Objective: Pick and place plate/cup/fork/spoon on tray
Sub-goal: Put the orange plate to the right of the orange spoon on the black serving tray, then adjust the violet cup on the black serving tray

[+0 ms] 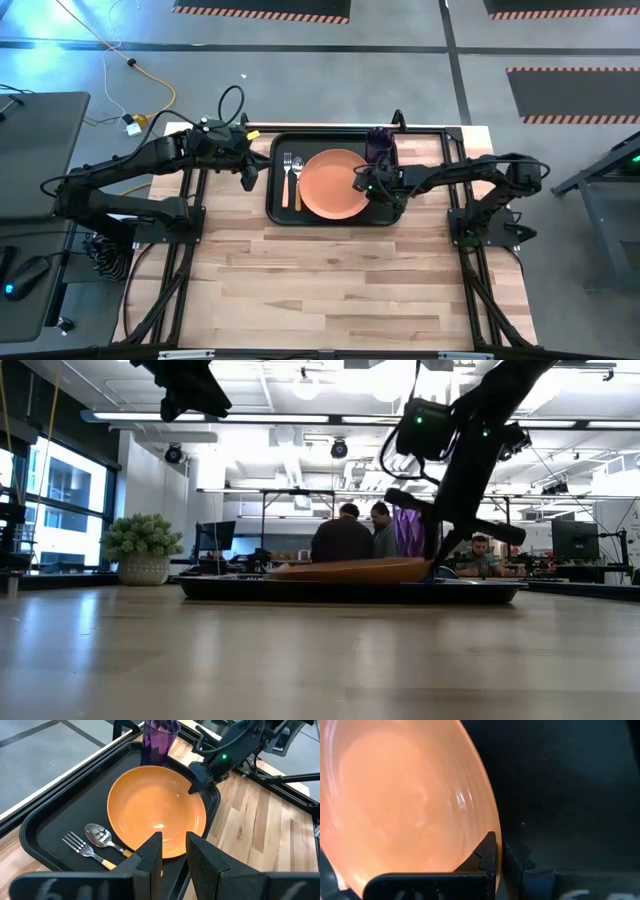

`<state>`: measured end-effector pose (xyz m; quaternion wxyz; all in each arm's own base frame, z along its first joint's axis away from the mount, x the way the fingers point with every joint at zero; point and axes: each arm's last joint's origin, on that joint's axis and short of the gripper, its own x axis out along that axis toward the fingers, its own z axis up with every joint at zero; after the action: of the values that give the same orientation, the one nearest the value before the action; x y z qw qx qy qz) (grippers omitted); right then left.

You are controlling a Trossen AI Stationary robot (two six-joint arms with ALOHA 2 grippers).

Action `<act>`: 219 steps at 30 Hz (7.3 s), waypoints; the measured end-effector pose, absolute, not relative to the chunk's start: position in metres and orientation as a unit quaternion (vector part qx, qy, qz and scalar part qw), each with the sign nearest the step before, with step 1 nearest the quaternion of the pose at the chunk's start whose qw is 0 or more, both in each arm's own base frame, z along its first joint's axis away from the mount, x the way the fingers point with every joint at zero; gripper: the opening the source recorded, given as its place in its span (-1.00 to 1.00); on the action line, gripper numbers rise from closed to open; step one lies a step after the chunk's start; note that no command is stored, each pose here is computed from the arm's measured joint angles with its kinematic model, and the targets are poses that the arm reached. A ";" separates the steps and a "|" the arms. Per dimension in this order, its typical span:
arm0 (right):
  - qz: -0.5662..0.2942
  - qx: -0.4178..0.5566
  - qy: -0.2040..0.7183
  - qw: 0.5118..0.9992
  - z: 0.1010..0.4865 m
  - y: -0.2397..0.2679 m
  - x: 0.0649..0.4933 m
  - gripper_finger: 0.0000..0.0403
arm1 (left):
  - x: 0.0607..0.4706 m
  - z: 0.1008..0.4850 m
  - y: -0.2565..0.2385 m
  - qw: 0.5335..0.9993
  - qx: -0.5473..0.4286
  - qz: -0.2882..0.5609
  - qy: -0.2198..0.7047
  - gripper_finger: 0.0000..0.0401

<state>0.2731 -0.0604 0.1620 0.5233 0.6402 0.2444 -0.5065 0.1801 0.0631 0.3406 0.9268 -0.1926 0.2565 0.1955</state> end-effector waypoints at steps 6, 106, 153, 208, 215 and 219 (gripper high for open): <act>-0.509 0.639 0.242 0.523 0.159 -0.064 0.274 -1.00 | 0.180 0.340 0.063 0.926 -0.194 0.196 0.259 -0.62; -0.336 0.226 0.284 0.869 0.401 -0.157 0.206 -0.43 | 0.176 0.348 0.085 0.916 -0.183 0.298 0.196 -0.62; -0.277 0.230 0.570 0.739 0.305 -0.193 0.293 -0.43 | 0.171 0.348 0.094 0.904 -0.198 0.329 0.187 -0.62; -0.285 0.202 0.587 0.730 0.279 -0.206 0.295 -0.92 | 0.171 0.347 0.094 0.903 -0.199 0.329 0.192 -0.62; -0.286 0.203 0.590 0.728 0.279 -0.207 0.294 -0.92 | 0.171 0.347 0.094 0.903 -0.199 0.329 0.192 -0.62; -0.289 0.201 0.590 0.727 0.279 -0.208 0.294 -0.92 | 0.171 0.347 0.094 0.903 -0.199 0.329 0.192 -0.62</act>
<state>0.2940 -0.2076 0.2793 0.7269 0.2013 0.5896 -0.2888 0.1707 0.0942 0.3473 0.9032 -0.1988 0.1917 0.3286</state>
